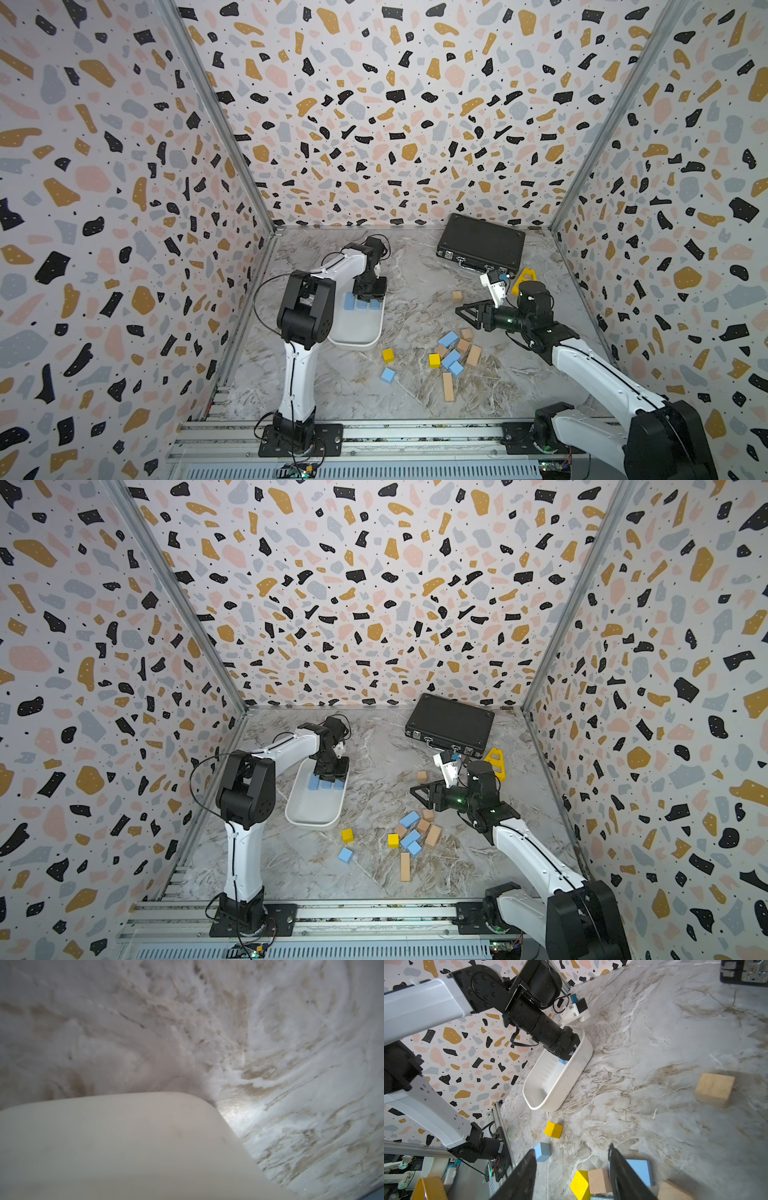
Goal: Pick out the blue building blocks
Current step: Place the building block in the storage box, then pick up the building block from the center of the board.
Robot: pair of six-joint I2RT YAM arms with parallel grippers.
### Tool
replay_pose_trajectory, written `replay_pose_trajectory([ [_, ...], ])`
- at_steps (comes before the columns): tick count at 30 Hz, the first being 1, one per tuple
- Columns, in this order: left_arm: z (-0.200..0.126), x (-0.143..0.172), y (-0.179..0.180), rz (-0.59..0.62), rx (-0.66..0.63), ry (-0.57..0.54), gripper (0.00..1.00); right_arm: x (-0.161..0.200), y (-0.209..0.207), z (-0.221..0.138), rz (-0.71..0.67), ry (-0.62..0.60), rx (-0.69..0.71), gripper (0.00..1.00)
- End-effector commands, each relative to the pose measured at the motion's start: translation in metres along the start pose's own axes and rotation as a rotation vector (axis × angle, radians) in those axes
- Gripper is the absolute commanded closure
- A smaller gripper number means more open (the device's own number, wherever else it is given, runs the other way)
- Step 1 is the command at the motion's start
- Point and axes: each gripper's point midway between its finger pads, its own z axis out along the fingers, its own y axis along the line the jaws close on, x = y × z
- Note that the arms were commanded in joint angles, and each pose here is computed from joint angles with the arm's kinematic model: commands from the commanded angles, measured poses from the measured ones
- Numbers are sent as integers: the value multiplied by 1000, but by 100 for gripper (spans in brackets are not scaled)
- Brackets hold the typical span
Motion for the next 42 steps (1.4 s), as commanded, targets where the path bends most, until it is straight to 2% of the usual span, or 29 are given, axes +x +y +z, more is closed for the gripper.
replay_pose_trajectory([
  [1, -48, -8, -3, 29, 5, -93, 57, -11, 6, -6, -31, 0, 36, 42],
  [7, -98, 3, -9, 156, 40, -187, 57, 4, -10, -14, -65, 125, 164, 43],
  [11, -122, 37, -36, 413, 215, -189, 58, 6, -10, -18, -97, 171, 185, 45],
  [14, -132, 60, -40, 537, 258, -199, 58, 8, -17, -21, -101, 188, 238, 49],
  [17, -137, 81, -41, 687, 281, -199, 58, 12, -29, -30, -71, 230, 338, 49],
  [20, -143, 109, -50, 869, 366, -196, 58, 17, -29, -34, -47, 256, 353, 48],
  [24, -144, 134, -58, 1071, 428, -198, 54, 14, -27, -29, 25, 196, 328, 47],
  [27, -140, 154, -60, 1230, 433, -172, 48, 13, -9, -22, 47, 173, 217, 47],
  [29, -135, 171, -61, 1363, 432, -160, 46, 13, 7, -21, -32, 170, 123, 47],
  [32, -130, 195, -61, 1564, 435, -175, 46, 10, 22, -26, -188, 152, 69, 49],
  [35, -124, 221, -62, 1793, 440, -181, 47, 3, 34, -30, -271, 110, 30, 49],
  [39, -109, 231, -70, 1914, 409, -171, 47, -3, 39, -31, -274, 69, 11, 49],
  [42, -86, 235, -69, 1998, 335, -109, 47, -4, 41, -29, -251, 50, -10, 49],
])
